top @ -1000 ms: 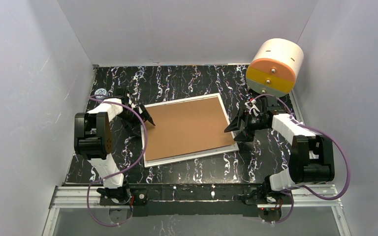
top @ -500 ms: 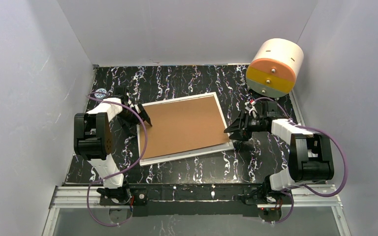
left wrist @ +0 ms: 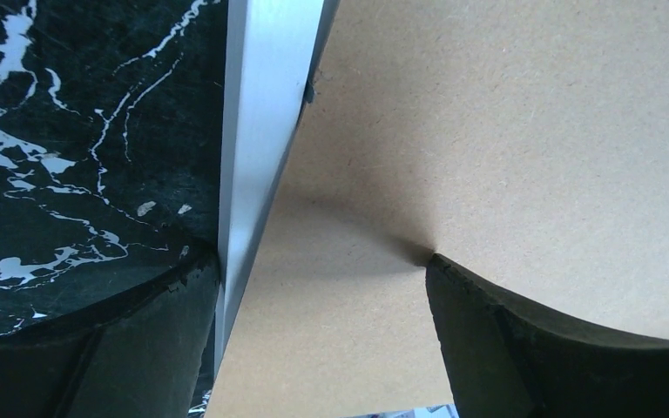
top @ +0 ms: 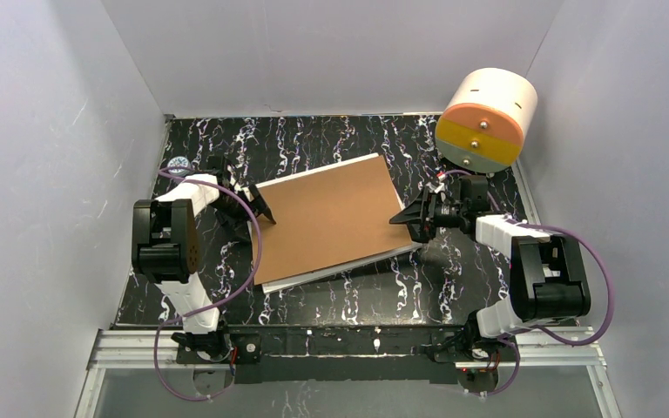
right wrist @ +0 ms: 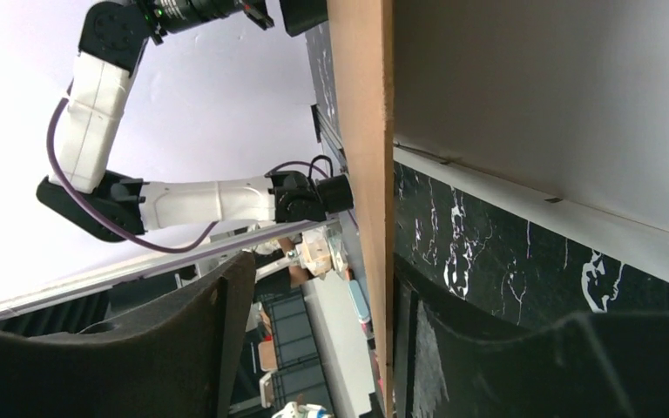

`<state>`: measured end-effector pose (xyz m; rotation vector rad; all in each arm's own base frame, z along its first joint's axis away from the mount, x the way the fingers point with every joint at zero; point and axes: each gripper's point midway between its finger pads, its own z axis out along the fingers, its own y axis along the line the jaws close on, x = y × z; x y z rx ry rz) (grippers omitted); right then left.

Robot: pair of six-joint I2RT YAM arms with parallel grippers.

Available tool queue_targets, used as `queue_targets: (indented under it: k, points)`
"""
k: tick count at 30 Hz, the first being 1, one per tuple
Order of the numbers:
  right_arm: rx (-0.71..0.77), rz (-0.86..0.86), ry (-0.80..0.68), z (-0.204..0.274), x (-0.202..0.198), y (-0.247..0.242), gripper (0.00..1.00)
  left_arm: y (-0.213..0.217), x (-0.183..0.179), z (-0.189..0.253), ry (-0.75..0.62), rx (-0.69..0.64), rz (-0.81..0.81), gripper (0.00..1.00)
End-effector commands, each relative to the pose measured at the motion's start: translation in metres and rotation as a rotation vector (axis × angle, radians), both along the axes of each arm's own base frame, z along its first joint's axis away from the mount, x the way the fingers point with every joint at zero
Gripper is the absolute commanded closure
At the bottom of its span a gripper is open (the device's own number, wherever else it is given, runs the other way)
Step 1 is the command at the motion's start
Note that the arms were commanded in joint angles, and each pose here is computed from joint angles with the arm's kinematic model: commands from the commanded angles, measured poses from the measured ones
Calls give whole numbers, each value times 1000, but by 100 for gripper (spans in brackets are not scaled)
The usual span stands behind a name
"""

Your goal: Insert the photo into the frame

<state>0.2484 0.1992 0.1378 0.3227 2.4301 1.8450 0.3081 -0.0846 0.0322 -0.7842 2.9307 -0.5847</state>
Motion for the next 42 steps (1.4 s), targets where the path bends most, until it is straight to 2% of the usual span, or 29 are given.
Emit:
queue_targets:
  k: [1,4,8,12,18,23,37,42]
  points:
    - [1,19,-49,10,9,2,41,-16,-12,-1,48,-65,-17,15]
    - [-41,25,-109,4,14,0,52,-14,-11,0,43,-54,-23,15]
    - [-115,35,-175,-3,21,-4,73,-11,-8,2,33,-36,-40,15]
    - [-154,46,-189,0,31,-6,79,-8,-6,2,31,-17,-51,15]
    - [-172,72,-200,21,44,-6,81,-3,-5,1,35,6,-79,13]
    - [-226,102,-214,20,51,-10,81,-2,-5,-1,36,12,-95,12]
    - [-213,151,-223,32,79,-7,80,2,-10,-9,61,30,-134,10]
    - [-208,169,-196,21,68,-7,80,-1,-10,-10,62,15,-129,10]
